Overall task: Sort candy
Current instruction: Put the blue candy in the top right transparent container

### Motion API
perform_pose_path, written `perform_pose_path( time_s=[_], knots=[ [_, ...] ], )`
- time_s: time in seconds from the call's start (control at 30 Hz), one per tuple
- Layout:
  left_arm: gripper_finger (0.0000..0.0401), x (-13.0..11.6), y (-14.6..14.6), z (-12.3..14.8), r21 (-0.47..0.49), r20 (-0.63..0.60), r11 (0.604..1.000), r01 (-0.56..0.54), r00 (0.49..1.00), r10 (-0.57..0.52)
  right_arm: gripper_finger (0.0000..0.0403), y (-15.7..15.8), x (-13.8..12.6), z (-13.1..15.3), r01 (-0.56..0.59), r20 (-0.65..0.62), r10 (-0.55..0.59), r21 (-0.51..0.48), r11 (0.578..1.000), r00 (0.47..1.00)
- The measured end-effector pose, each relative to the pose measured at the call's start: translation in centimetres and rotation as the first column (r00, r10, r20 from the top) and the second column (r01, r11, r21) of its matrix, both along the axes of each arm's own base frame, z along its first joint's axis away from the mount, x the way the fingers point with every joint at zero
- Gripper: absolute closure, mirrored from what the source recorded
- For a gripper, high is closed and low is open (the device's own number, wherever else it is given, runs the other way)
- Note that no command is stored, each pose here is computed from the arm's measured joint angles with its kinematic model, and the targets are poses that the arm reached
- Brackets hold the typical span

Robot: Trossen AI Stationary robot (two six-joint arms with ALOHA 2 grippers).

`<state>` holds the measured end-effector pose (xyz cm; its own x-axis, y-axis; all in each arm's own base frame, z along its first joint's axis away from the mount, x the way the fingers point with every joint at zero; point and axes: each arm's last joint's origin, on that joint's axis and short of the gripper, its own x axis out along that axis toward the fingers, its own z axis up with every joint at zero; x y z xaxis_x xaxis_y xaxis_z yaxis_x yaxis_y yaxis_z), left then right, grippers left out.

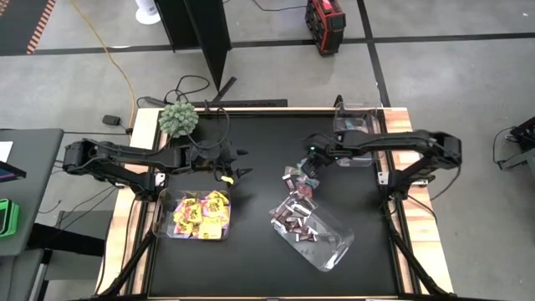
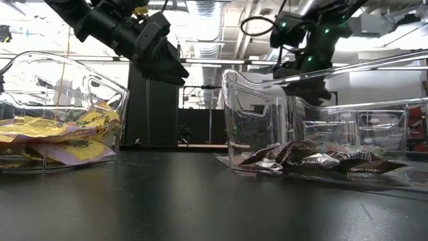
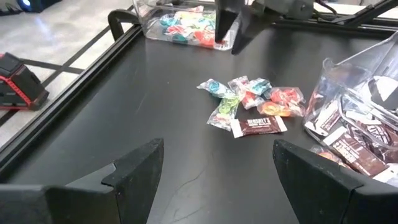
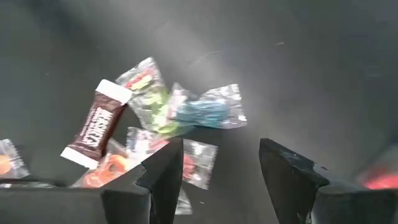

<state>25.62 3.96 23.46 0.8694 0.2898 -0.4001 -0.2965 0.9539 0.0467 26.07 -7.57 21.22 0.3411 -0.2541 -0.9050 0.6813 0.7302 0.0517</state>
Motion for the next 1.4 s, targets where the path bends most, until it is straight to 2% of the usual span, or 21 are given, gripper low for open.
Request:
perform_pose_path(
  time_s=[0.3,0.6,0.77,0.9,1.17,1.4],
  knots=[
    [0.0104,-0.1,0.0,-0.1,-0.001,-0.015,1.000,0.000,1.000,0.000,0.0176,-0.3,1.8,-3.2,-0.058,-0.041,0.062,0.105,0.993,0.997],
    [0.0104,-0.1,0.0,-0.1,-0.001,-0.014,1.000,0.000,1.000,-0.001,0.0177,-0.7,3.3,-5.3,-0.062,-0.023,0.065,0.108,0.992,0.998],
    [0.0104,-0.1,0.0,-0.1,-0.002,-0.014,1.000,0.000,1.000,0.000,0.0191,-1.1,3.7,-6.5,-0.047,-0.037,0.052,0.115,0.992,0.998],
    [0.0104,-0.1,0.0,-0.1,-0.003,-0.015,1.000,0.000,1.000,0.000,0.0237,-1.2,3.8,-6.6,-0.051,-0.036,0.055,0.111,0.992,0.998],
    [0.0104,-0.1,0.0,-0.1,-0.004,-0.016,1.000,0.000,1.000,0.000,0.0388,-1.2,3.6,-4.6,-0.103,0.037,0.101,0.061,0.993,0.994],
    [0.0104,-0.1,0.0,-0.1,-0.004,-0.016,1.000,-0.001,1.000,0.001,0.0398,-0.9,2.4,-0.7,-0.131,0.147,0.131,-0.011,0.991,0.980]
  ],
)
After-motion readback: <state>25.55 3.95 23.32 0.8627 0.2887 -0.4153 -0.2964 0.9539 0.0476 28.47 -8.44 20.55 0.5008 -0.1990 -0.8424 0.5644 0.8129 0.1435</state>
